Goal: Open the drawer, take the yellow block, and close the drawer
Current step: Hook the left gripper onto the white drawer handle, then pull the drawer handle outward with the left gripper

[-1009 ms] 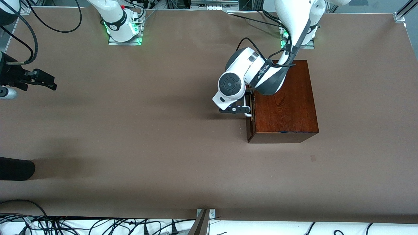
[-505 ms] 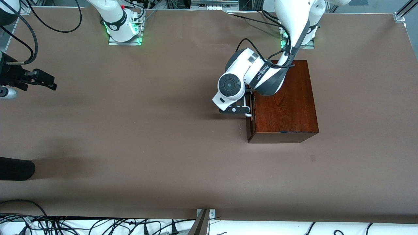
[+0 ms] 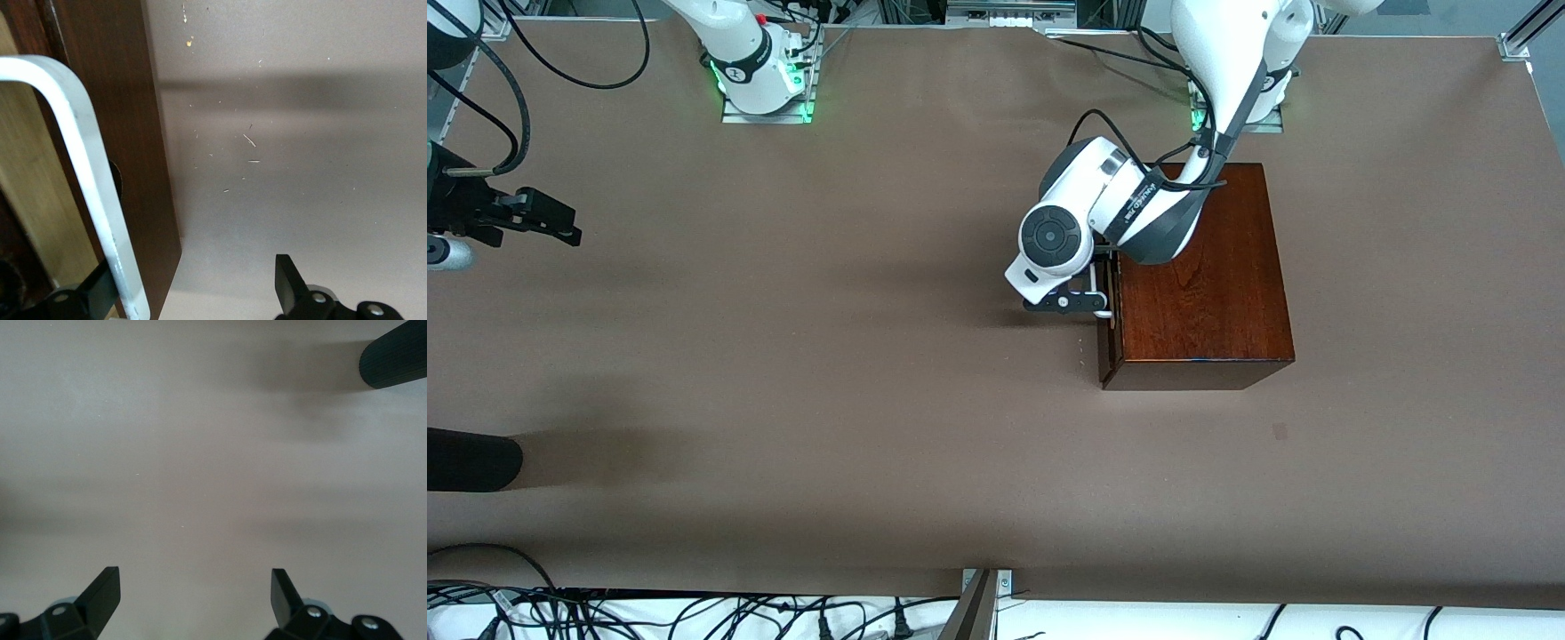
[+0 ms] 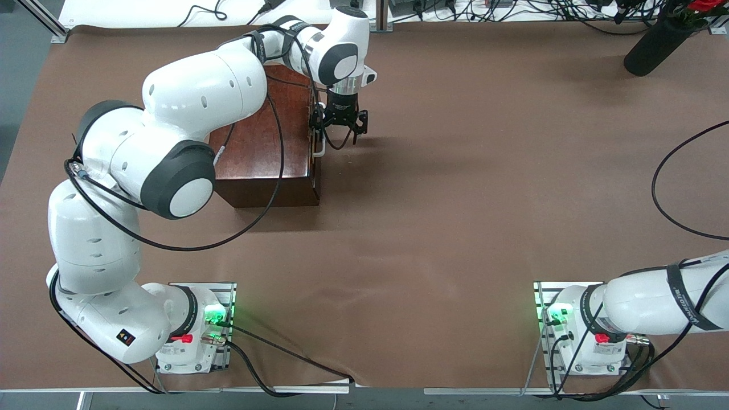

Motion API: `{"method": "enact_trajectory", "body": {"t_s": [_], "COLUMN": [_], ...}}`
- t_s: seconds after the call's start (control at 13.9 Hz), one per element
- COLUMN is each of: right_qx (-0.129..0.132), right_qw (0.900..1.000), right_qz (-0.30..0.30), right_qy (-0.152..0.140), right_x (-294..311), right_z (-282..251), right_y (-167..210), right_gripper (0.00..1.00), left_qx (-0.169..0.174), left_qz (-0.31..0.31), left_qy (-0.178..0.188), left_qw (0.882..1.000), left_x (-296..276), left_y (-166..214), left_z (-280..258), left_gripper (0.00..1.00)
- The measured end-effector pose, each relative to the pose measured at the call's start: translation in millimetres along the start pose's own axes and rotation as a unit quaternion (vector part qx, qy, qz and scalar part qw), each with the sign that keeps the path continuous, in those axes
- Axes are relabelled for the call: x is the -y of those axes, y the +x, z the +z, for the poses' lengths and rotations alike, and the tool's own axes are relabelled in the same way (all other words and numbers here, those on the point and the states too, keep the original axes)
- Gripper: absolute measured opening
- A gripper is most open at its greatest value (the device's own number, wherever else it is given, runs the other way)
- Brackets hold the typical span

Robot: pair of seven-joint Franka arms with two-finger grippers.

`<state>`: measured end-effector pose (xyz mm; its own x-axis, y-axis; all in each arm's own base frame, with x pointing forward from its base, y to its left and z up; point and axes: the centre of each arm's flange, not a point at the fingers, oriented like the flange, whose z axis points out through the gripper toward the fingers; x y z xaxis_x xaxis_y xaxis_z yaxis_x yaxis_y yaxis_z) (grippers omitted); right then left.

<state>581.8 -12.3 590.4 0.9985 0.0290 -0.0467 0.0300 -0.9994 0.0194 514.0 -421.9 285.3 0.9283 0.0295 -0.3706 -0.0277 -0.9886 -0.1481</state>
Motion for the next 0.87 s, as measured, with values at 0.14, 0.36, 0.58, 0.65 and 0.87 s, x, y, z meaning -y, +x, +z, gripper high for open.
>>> {"method": "enact_trajectory", "body": {"t_s": [0.14,0.36,0.58,0.65,0.87], "right_qx": [0.000,0.000,0.000,0.000,0.000], "right_qw": [1.000,1.000,1.000,1.000,1.000], "right_qz": [0.000,0.000,0.000,0.000,0.000], "right_qy": [0.000,0.000,0.000,0.000,0.000], "right_x": [0.0,0.0,0.0,0.0,0.0], "right_z": [0.0,0.0,0.0,0.0,0.0], "right_y": [0.0,0.0,0.0,0.0,0.0], "right_gripper": [1.00,1.00,1.00,1.00,1.00], "left_qx": [-0.004,-0.009,-0.018,-0.019,-0.024], "left_qz": [0.000,-0.003,-0.017,-0.020,-0.023], "left_qy": [-0.002,-0.004,-0.009,-0.009,-0.008], "left_qw": [1.000,1.000,1.000,1.000,0.999], "left_x": [-3.3,-6.9,-13.6,-17.3,-31.6], "left_y": [-1.4,-2.6,-4.9,-7.4,-15.6], "left_z": [-0.4,-1.1,-1.9,-0.9,2.1], "left_gripper": [1.00,1.00,1.00,1.00,1.00]}}
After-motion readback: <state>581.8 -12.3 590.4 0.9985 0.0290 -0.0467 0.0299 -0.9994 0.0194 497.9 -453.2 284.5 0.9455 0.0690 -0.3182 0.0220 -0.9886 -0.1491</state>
